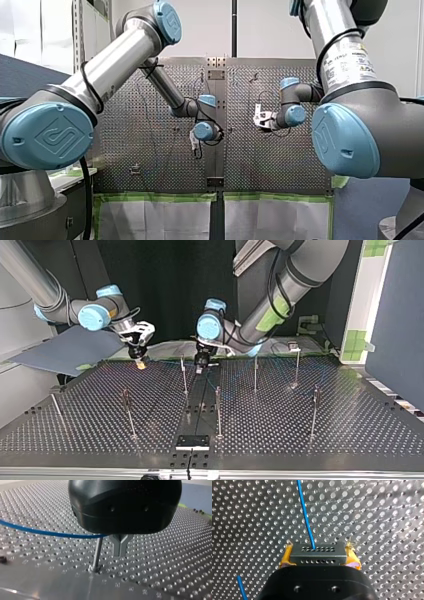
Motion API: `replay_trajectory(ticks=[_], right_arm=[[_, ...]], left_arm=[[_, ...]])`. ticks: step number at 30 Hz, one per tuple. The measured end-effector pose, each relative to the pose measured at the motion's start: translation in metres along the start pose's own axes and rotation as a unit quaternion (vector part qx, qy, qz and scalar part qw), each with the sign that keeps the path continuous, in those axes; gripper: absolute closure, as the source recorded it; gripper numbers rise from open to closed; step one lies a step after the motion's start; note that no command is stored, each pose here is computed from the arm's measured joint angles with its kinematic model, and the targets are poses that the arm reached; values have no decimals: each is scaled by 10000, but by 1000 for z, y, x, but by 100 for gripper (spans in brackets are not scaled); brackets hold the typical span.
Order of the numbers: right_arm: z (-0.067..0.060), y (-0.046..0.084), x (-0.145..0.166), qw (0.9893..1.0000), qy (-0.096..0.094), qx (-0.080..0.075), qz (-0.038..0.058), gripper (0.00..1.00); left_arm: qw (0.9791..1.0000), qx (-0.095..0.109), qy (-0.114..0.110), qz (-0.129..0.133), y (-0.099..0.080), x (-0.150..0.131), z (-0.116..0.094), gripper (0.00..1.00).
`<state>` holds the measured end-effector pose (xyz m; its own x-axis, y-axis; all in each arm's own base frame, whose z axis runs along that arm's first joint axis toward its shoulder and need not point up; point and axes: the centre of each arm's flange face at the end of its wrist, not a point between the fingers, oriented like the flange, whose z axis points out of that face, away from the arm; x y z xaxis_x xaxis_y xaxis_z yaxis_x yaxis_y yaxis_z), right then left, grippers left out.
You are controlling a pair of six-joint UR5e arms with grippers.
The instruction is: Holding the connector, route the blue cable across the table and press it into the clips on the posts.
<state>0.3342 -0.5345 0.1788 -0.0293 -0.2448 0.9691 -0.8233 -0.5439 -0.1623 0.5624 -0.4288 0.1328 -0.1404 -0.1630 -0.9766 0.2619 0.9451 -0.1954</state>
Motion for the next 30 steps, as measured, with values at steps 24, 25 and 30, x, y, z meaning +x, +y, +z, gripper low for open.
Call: replay_trajectory(ticks=[24,25,30], right_arm=[[15,35,21,9997,242,-83,-38,100],[15,35,21,9996,250,-78,-40,100],[16,39,22,9995,296,-45,-52,100]], left_arm=[[9996,-128,206,157,8,-9,5,0],[9995,-129,223,163,8,-9,5,0],[9989,-235,309,246,8,-12,0,0]])
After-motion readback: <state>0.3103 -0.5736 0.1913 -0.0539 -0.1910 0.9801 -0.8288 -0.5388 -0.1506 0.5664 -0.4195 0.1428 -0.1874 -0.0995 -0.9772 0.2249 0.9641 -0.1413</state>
